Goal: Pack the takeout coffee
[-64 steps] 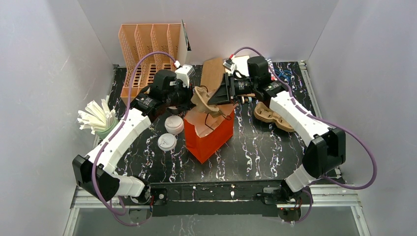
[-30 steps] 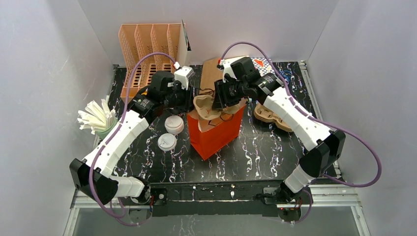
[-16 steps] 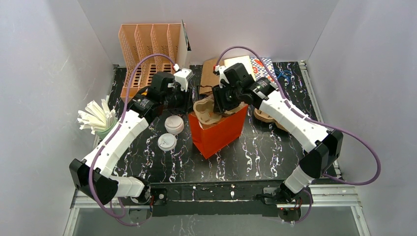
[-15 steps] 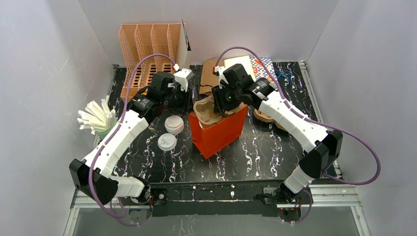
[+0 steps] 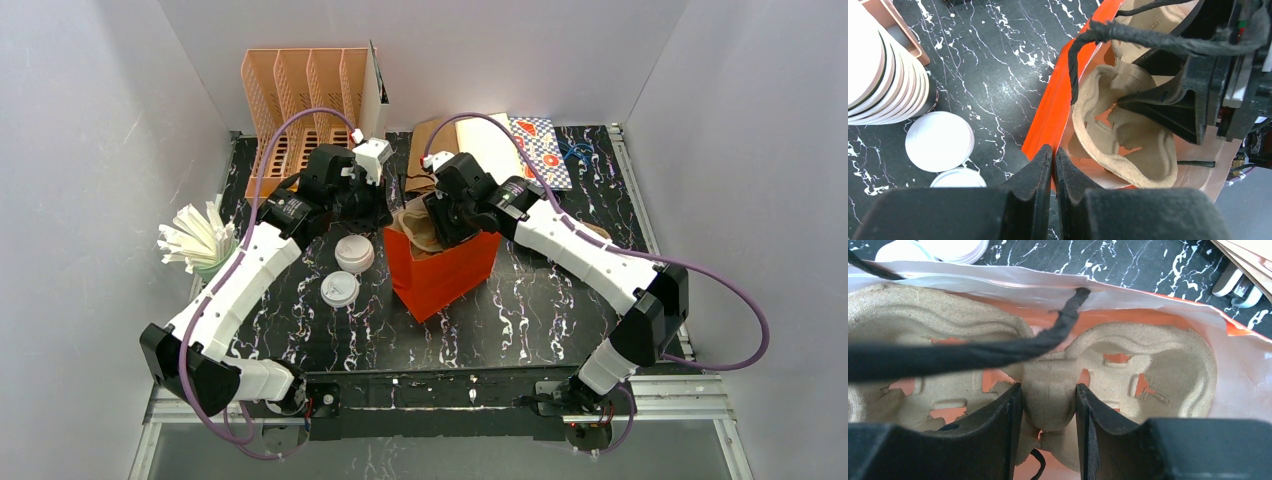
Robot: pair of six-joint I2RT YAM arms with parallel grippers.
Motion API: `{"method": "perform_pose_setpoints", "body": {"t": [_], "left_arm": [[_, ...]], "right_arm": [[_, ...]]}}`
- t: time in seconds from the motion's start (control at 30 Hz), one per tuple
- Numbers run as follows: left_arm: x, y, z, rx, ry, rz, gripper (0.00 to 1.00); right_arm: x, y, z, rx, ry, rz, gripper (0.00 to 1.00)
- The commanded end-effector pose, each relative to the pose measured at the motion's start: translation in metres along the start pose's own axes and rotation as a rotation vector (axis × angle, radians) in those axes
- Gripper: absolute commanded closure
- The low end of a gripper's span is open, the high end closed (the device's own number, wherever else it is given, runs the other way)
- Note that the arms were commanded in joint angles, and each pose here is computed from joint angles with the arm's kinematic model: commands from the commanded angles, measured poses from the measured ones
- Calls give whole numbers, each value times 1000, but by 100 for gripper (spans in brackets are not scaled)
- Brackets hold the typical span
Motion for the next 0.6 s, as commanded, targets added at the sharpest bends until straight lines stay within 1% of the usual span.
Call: {"method": "perform_pose_setpoints", "body": {"t": [0.0,0.2,0.43,0.57], "left_arm": [[-5,9,3,-31,-13,15,95],[-5,12,3,-34,-31,26,97],[-3,12,3,-19,-49,41,97],[0,11,3,-19,-50,57,97]], "right_arm": [[2,5,-15,121,8,-51,62],[-6,7,-22,217,14,-80,62],[-17,10,-17,210,-4,-114,62],[-18,8,-17,213,-2,-113,62]]}}
Point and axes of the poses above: each gripper's point midway between its finger pads, its own y axis back along the fingers, its own z axis along the line the jaws close on, x = y × z, the point moved 9 cm from there along y, back along the fingers, and after that the axes turned 10 degrees about -y, right-handed, at the moved point
